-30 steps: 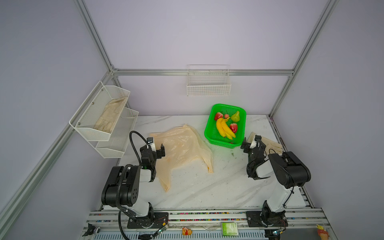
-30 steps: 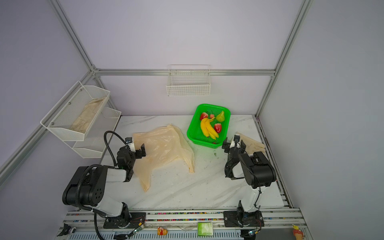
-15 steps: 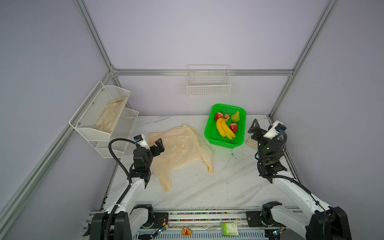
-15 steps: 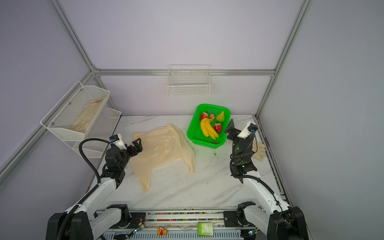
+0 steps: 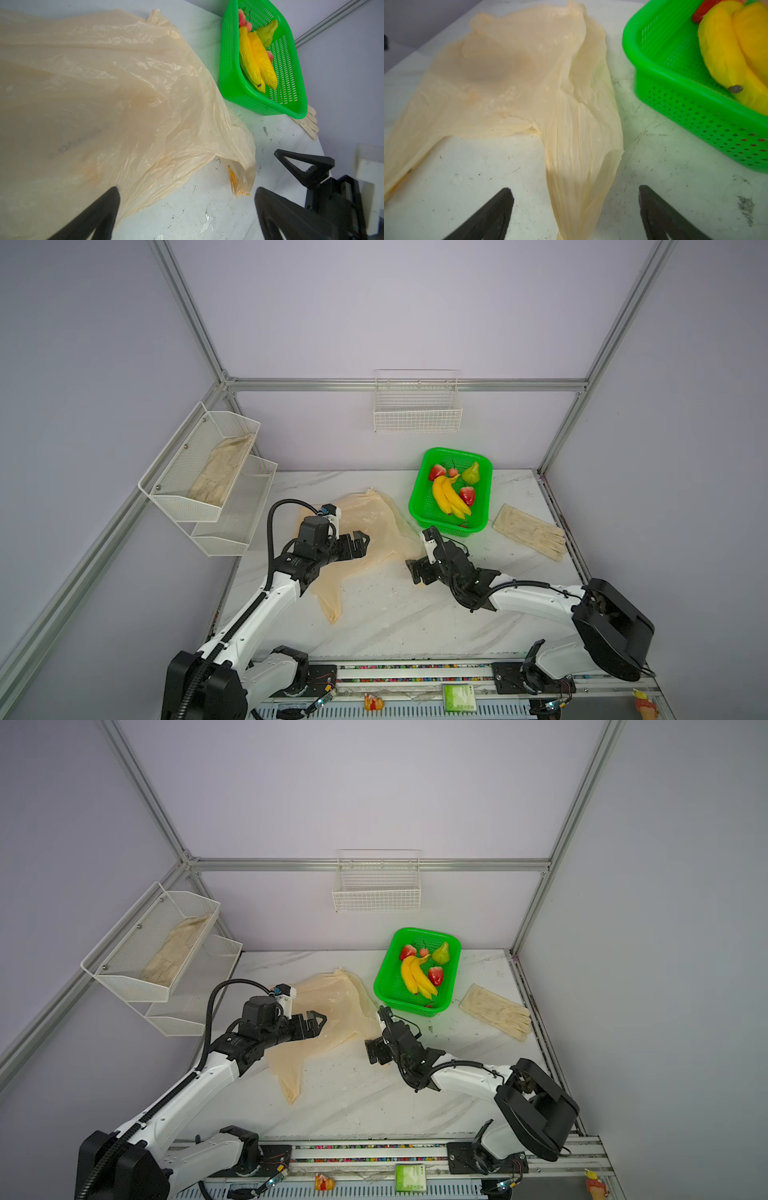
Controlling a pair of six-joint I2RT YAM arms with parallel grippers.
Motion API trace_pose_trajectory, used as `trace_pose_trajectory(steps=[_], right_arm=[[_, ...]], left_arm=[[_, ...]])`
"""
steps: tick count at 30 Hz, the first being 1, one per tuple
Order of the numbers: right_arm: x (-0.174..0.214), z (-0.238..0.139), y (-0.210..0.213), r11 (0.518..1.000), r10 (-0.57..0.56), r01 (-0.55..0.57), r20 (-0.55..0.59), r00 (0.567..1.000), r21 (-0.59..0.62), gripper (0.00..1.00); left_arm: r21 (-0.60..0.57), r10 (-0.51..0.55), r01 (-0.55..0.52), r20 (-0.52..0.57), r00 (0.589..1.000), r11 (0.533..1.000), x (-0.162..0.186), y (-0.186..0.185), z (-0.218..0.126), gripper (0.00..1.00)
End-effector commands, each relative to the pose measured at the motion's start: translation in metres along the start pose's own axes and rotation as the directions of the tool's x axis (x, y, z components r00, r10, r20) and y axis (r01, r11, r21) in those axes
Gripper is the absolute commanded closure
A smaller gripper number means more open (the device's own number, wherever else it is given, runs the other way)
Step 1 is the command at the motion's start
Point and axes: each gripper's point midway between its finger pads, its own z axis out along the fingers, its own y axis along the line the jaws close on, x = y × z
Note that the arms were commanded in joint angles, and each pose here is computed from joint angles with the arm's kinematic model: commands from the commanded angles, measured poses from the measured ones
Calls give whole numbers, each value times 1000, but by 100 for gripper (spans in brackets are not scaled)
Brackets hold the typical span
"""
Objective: Place the fake fruits into the plastic bag and tie a complex knot
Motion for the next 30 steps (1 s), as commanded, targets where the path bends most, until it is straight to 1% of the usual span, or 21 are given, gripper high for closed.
trace_pose_trajectory(steps=[1,2,4,5,7,10,11,12,13,14,16,19,20,22,23,24,25,26,27,28,30], right_arm=[[-9,13,6,999,32,-31,52,998,-19,9],[-8,17,3,999,42,-42,56,998,0,16],[-7,23,-2,997,59,-61,61,996,36,37],[-8,24,-2,997,70,-72,69,995,37,47],[-10,22,1,996,84,-86,92,992,11,59],[-12,21,9,995,98,-95,81,992,-33,77],[-14,20,9,995,92,-90,72,993,-29,82],[-17,17,8,996,85,-84,68,994,-18,85],[-22,14,6,996,86,-85,74,994,-8,87],[-30,8,7,996,87,-86,84,993,-17,89],[-49,-3,9,994,99,-93,94,991,-60,94],[-79,-22,12,986,120,-106,104,987,-129,100],[-89,-28,11,982,133,-116,106,985,-152,100],[-107,-35,12,970,153,-131,96,984,-204,100],[-113,-37,12,964,164,-142,82,983,-223,100],[-119,-38,12,959,172,-151,70,983,-240,100],[-123,-38,13,954,175,-155,60,983,-255,100],[-127,-39,14,948,184,-162,55,981,-272,100],[-131,-40,16,943,190,-167,56,980,-288,100],[-134,-41,17,939,194,-169,57,979,-300,100],[-140,-42,20,931,206,-178,59,977,-318,100]], left_arm=[[-26,81,-81,24,996,996,-20,-12,-11,0],[-35,85,-84,29,996,996,-22,-12,-10,0],[-59,76,-73,46,996,996,-26,-12,-10,0],[-65,55,-50,64,996,997,-28,-13,-12,0],[-57,34,-28,104,994,998,-30,-15,-15,0],[-33,50,-45,172,984,998,-30,-17,-16,0],[-38,70,-63,199,977,997,-32,-17,-17,0],[-52,107,-97,234,966,994,-33,-18,-17,0],[-83,141,-122,267,953,989,-35,-17,-18,0],[-101,193,-171,303,933,980,-37,-21,-20,0],[-133,285,-254,360,888,958,-40,-27,-22,1],[-173,421,-384,388,819,907,-40,-37,-17,3],[-176,485,-454,393,781,874,-38,-44,-15,5],[-199,621,-596,390,680,778,-29,-59,-12,5],[-221,669,-642,395,630,735,-26,-66,-12,5],[-234,702,-674,397,591,700,-24,-70,-11,4],[-242,722,-694,396,567,678,-23,-73,-10,3],[-241,730,-705,398,556,667,-24,-77,-9,2],[-230,732,-711,393,556,664,-23,-80,-5,2],[-223,731,-712,387,562,666,-22,-82,-1,2],[-223,720,-695,364,592,684,-21,-82,10,2]])
